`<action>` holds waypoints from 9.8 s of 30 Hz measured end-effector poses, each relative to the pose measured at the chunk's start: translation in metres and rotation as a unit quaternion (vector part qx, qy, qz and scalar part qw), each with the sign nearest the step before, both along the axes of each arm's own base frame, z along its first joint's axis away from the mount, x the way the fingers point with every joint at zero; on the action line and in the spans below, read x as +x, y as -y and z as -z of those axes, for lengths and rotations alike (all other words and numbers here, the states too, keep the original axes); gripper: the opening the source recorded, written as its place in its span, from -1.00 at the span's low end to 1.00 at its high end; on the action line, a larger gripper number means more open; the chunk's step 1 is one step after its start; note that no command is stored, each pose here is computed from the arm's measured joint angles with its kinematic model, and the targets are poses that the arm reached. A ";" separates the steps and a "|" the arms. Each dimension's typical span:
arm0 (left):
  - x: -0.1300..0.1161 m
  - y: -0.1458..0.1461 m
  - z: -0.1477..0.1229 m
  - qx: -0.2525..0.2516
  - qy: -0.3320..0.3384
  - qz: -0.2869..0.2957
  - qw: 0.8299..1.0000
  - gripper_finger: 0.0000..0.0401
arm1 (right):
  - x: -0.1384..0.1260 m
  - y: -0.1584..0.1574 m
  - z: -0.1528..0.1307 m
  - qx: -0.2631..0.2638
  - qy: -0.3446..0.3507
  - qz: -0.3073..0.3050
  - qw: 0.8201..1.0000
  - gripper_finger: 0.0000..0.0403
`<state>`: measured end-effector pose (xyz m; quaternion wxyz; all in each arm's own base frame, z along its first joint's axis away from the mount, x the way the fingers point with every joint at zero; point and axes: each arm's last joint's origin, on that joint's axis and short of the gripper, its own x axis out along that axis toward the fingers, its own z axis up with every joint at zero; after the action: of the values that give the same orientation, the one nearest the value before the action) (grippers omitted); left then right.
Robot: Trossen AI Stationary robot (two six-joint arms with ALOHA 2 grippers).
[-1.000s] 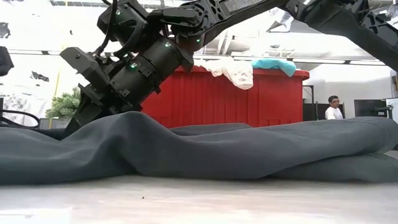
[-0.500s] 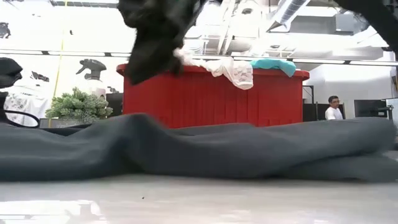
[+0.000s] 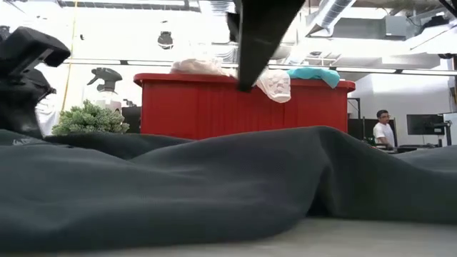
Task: Fold Laundry from Bin
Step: Fold the black shorts
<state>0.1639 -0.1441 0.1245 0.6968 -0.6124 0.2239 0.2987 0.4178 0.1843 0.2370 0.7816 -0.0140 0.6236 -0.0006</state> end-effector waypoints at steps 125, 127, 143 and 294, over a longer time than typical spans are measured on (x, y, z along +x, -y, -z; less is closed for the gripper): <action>0.063 -0.065 0.039 0.260 -0.034 0.174 0.949 -1.00 | 0.002 -0.107 0.086 -0.121 0.222 -0.184 0.950 0.30; 0.063 -0.065 0.039 0.260 -0.034 0.174 0.949 -1.00 | 0.000 -0.105 0.087 -0.118 0.211 -0.179 0.954 0.13; 0.065 -0.058 0.037 0.233 -0.019 0.212 0.949 -1.00 | -0.004 -0.102 0.026 -0.059 0.173 -0.026 0.983 -0.81; 0.087 -0.027 0.017 0.231 0.126 0.426 0.866 -1.00 | -0.027 0.076 -0.100 0.007 0.155 0.086 0.984 -0.24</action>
<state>0.2504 -0.1175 0.1073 0.9001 -0.3113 0.2979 -0.0637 0.3906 0.1079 0.3370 0.8659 0.0454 0.4939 -0.0653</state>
